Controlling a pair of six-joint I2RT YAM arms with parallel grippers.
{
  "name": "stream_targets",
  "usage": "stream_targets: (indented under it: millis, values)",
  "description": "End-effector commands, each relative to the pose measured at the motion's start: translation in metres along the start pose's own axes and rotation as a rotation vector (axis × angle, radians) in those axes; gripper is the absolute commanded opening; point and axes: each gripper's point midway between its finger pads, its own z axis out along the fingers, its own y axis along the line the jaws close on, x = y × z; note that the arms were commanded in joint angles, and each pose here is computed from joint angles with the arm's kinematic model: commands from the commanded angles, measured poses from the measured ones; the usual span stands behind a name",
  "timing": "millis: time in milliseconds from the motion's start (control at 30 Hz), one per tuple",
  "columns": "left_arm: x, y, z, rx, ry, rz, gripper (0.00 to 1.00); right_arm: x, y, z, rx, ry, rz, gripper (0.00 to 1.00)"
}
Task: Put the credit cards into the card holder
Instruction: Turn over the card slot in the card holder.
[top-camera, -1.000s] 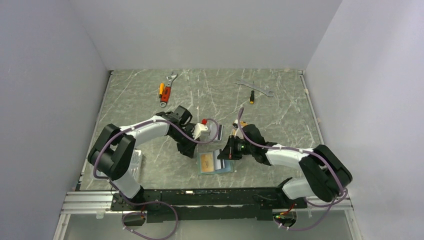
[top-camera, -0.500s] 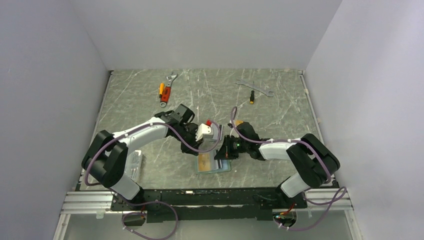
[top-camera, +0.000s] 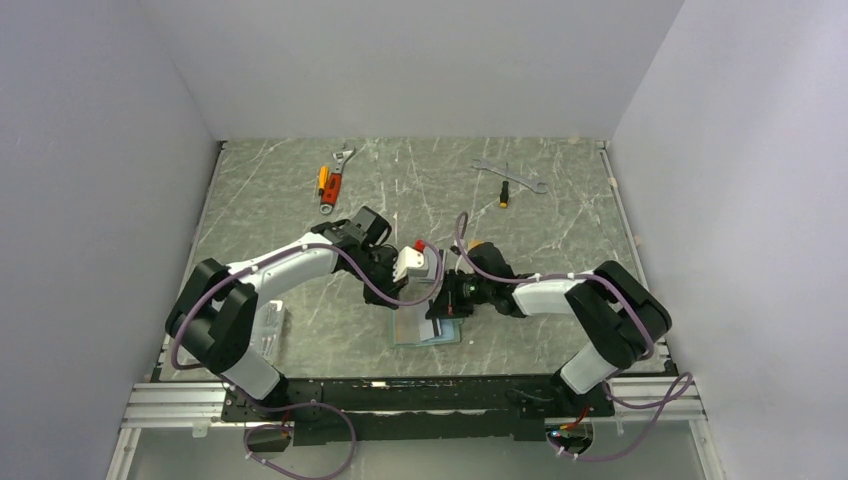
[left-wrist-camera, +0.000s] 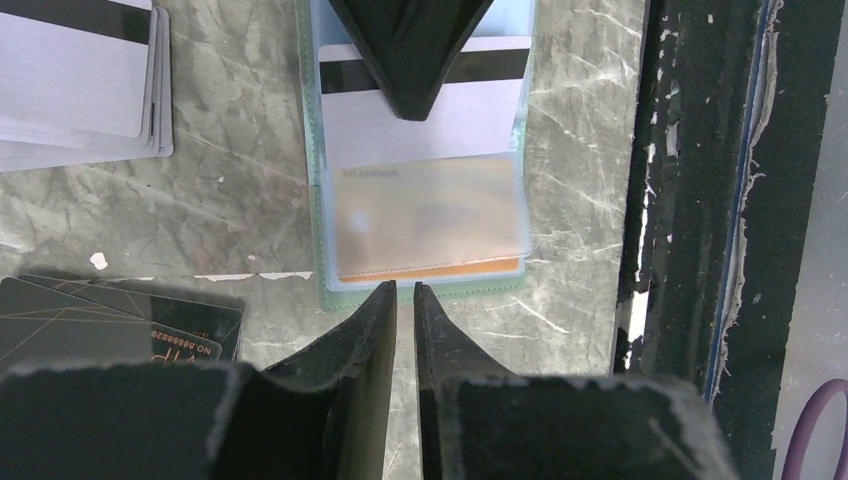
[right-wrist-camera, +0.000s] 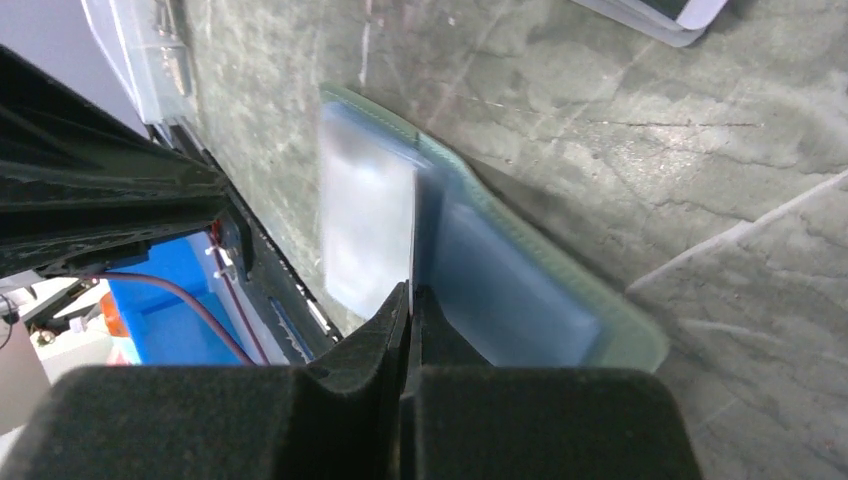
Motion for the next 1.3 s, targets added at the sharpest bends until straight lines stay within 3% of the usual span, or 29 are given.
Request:
stream_targets:
  millis: [0, 333, 633, 1267]
  values:
    - [-0.007, -0.002, 0.009, 0.036, -0.014, 0.070, 0.18, -0.002, 0.001, 0.010, -0.029, 0.016, -0.029, 0.00]
    - [0.027, -0.005, 0.038, 0.004, 0.195, 0.302, 0.18, -0.022, 0.012, -0.017, -0.105, -0.078, 0.005, 0.00]
    - [0.060, -0.016, 0.047, -0.002, 0.345, 0.395, 0.18, -0.021, 0.008, -0.014, -0.128, -0.094, 0.042, 0.00]
    - [0.045, -0.016, 0.026, -0.060, 0.337, 0.403, 0.21, -0.020, 0.000, -0.001, -0.119, -0.107, 0.068, 0.00]
